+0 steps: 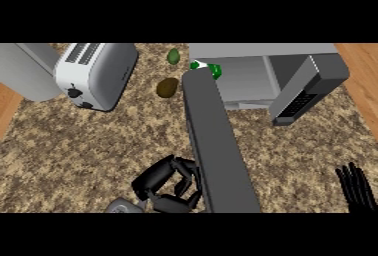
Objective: Pick up the milk, place it into the microwave and close the microwave
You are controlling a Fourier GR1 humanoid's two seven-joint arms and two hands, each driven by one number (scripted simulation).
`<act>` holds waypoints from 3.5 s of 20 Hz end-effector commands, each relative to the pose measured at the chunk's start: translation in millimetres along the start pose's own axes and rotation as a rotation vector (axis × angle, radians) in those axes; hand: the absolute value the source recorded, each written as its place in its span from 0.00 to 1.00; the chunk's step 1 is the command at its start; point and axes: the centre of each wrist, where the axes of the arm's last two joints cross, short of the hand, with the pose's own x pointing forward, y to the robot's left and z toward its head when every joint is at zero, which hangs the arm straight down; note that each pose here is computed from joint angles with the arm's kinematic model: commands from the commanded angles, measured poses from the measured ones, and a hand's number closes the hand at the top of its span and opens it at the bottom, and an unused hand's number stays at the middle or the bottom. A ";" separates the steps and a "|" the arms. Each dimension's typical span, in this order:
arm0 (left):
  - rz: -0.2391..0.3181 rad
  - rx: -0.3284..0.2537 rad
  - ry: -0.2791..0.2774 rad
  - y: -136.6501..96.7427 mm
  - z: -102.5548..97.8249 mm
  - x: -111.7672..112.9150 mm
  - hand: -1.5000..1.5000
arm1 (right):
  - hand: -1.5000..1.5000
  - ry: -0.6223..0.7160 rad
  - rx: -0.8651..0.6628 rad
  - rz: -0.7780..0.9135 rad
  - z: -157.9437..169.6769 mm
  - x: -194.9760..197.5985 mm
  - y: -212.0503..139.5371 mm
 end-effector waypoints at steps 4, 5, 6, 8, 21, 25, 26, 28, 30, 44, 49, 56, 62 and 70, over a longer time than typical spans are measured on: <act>0.029 -0.121 0.061 -59.4 -17.3 -19.9 1.00 | 0.00 -0.126 0.133 -0.167 8.8 38.3 0.5; 0.035 -0.113 0.081 -63.4 -23.4 -14.6 1.00 | 0.00 -0.155 0.179 -0.172 -0.6 43.0 15.6; 0.031 -0.108 0.078 -72.4 -23.6 -14.6 1.00 | 0.00 -0.151 0.198 -0.171 3.6 53.5 9.5; 0.011 -0.090 0.073 -83.2 -28.6 -13.0 1.00 | 0.00 -0.165 0.237 -0.175 -17.9 69.3 16.0; -0.091 0.072 0.043 -83.2 -78.0 15.8 1.00 | 0.00 -0.199 0.445 -0.218 -44.3 121.0 44.0; -0.071 0.193 0.007 -79.0 -87.0 26.6 1.00 | 0.00 -0.179 0.471 -0.213 -43.5 133.5 46.3; -0.066 0.208 0.004 -73.6 -95.0 34.4 1.00 | 0.00 -0.192 0.481 -0.216 -47.7 137.4 46.3; -0.075 0.251 -0.001 -70.6 -98.6 33.9 1.00 | 0.00 -0.177 0.471 -0.209 -44.8 138.7 45.6; -0.083 0.296 -0.023 -65.5 -102.4 33.9 1.00 | 0.00 -0.201 0.479 -0.222 -47.7 148.3 49.8; -0.071 0.469 -0.018 -8.0 -156.1 64.6 1.00 | 0.00 -0.176 0.498 -0.223 -54.0 169.2 50.6; -0.038 0.504 -0.023 5.6 -163.6 66.5 1.00 | 0.00 -0.197 0.472 -0.219 -61.3 177.9 51.4; 0.016 0.535 -0.036 24.4 -171.8 69.2 1.00 | 0.00 -0.200 0.496 -0.216 -68.0 186.2 52.4; 0.112 0.595 0.002 28.7 -165.5 58.8 1.00 | 0.00 -0.210 0.496 -0.242 -67.2 187.4 52.5; 0.094 0.675 -0.038 32.0 -164.3 54.8 1.00 | 0.00 -0.236 0.564 -0.241 -72.3 198.4 51.0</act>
